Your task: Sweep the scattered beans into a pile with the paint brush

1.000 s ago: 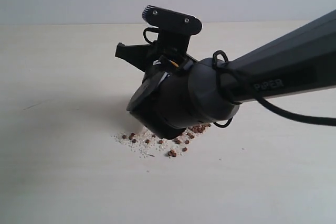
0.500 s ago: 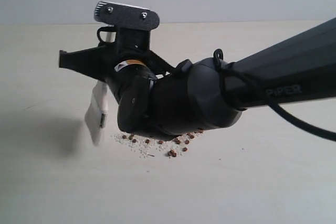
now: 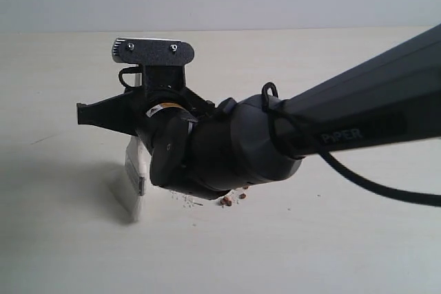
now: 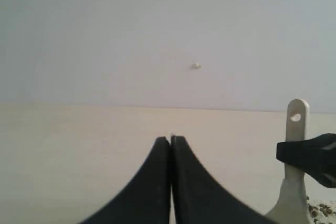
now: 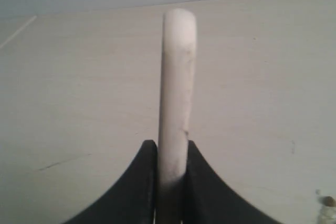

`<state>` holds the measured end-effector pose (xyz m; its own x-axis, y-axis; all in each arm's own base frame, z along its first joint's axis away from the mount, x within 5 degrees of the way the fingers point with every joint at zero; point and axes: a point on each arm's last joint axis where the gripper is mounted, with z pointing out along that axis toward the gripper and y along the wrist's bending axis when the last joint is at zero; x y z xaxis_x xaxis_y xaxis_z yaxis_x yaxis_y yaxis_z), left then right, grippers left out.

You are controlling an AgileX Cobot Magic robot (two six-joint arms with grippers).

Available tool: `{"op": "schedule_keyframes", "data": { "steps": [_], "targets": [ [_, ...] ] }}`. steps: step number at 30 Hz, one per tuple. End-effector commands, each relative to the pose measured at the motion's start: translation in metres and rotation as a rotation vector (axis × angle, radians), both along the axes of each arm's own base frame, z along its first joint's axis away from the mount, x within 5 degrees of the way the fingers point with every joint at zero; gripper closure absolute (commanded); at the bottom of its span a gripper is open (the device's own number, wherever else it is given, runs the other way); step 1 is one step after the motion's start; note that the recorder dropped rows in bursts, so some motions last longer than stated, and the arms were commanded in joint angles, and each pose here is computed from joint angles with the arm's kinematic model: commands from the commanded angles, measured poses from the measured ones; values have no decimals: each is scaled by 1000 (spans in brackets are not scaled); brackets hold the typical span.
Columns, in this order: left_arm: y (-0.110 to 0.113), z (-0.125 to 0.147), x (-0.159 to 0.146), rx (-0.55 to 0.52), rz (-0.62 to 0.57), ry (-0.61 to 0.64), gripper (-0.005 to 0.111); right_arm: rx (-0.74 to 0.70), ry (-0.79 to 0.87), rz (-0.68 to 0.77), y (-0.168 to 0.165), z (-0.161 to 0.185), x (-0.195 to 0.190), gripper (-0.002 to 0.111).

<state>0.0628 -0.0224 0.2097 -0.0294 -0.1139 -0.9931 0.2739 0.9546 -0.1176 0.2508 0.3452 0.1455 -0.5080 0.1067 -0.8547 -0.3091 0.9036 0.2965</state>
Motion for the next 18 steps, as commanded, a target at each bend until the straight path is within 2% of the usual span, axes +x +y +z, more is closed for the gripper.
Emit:
{"op": "schedule_keyframes", "data": {
  "steps": [1, 8, 14, 18],
  "targets": [
    [0, -1, 0, -6, -2, -1, 107, -167, 24, -53, -12, -2, 0, 108],
    [0, -1, 0, -6, -2, -1, 107, -353, -26, -120, -26, 2, 3, 108],
    [0, -1, 0, -6, -2, -1, 107, -371, -57, -139, -28, 4, 4, 108],
    [0, -1, 0, -6, -2, -1, 107, -347, -85, -91, -25, 18, 3, 108]
  ]
}}
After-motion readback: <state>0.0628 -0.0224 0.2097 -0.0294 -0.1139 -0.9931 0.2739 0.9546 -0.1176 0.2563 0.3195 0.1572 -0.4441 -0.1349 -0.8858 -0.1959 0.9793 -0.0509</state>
